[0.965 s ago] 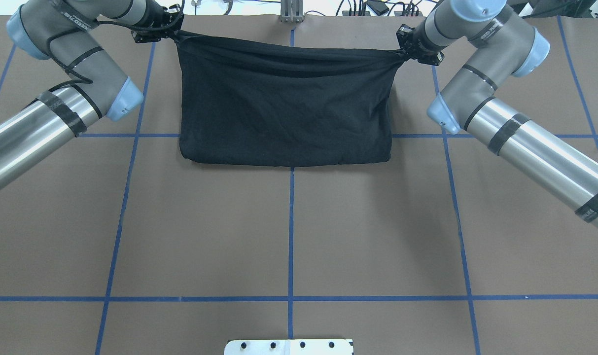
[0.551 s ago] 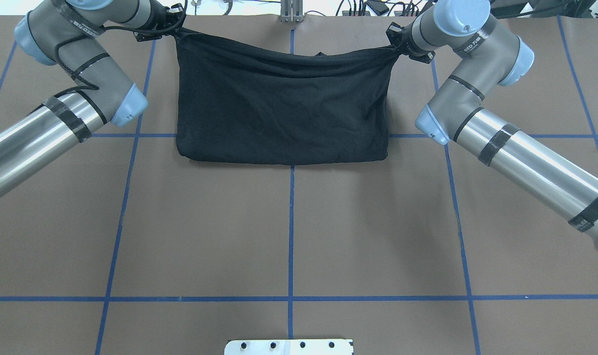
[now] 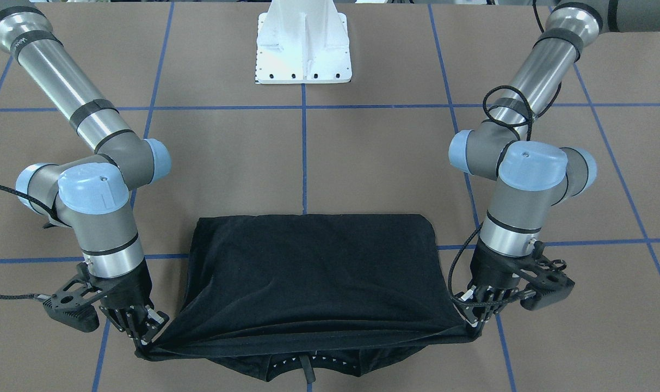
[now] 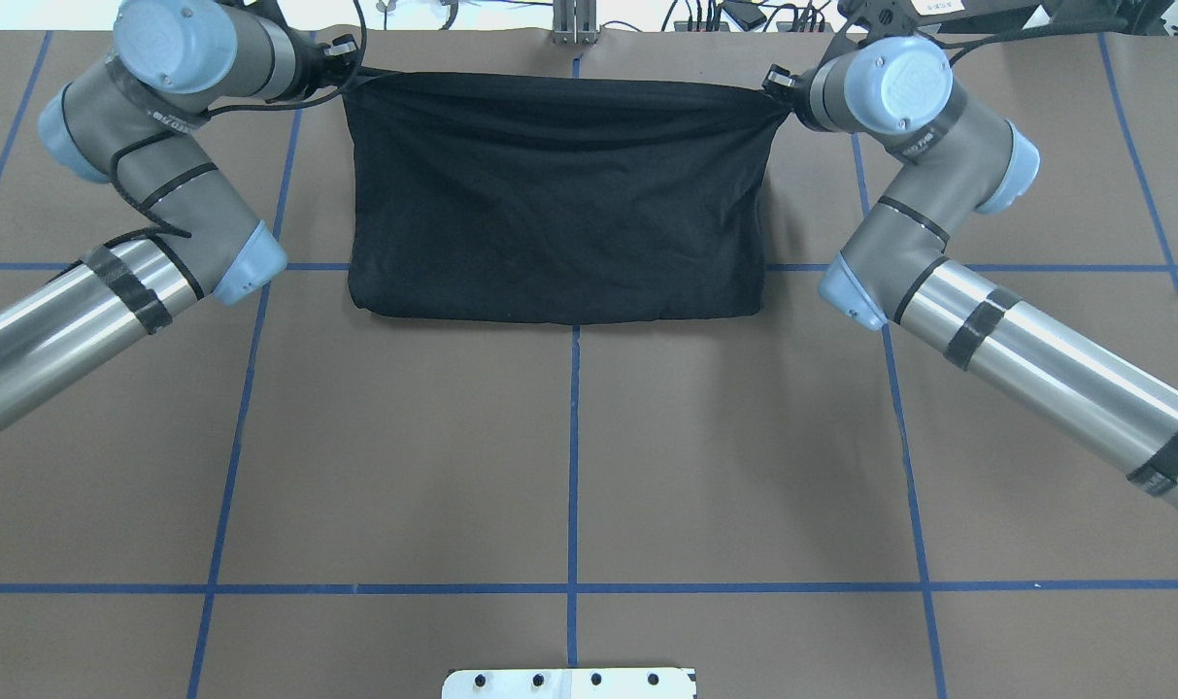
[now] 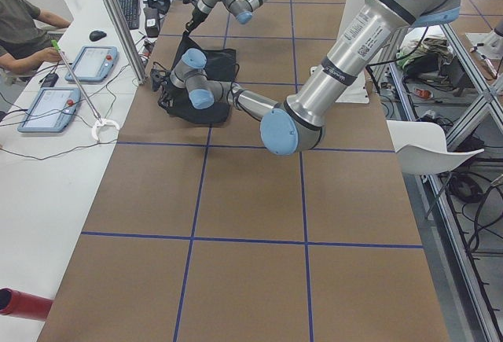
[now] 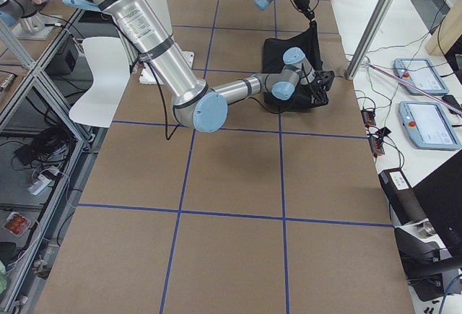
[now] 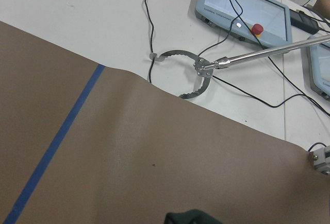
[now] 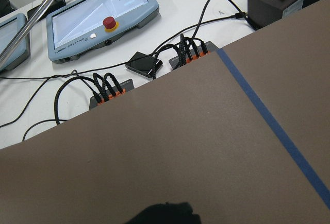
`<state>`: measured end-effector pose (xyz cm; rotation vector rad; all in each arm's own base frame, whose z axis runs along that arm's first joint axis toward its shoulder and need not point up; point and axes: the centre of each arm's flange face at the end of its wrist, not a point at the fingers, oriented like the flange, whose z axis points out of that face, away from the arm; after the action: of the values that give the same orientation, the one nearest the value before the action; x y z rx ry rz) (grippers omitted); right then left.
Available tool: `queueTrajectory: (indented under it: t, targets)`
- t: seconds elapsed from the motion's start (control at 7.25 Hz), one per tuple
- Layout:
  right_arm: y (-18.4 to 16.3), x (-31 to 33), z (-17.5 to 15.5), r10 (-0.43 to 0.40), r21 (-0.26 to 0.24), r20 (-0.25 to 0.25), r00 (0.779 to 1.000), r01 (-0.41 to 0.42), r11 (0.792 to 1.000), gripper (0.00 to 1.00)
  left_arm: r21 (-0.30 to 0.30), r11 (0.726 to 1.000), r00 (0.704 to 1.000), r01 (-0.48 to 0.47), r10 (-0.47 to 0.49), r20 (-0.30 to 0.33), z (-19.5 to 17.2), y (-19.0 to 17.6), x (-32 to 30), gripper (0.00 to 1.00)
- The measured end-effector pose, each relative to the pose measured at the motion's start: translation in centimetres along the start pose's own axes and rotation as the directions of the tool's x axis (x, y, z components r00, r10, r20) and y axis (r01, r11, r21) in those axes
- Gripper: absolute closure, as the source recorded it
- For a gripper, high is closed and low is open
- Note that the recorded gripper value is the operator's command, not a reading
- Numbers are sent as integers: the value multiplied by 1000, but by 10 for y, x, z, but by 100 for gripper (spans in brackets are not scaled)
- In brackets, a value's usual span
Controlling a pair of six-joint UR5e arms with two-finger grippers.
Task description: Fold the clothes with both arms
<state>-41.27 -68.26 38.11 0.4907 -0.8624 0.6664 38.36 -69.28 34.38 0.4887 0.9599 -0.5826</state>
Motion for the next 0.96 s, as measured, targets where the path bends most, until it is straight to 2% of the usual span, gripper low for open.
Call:
queueTrajectory:
  t: [0.41, 0.96]
  targets:
    - [9, 20, 6, -46, 32, -6, 999, 46, 998, 100, -5, 998, 997, -63, 63, 42, 13, 15, -29, 100]
    - [6, 9, 2, -42, 36, 6, 999, 42, 998, 100, -14, 997, 997, -71, 71, 35, 12, 18, -20, 100]
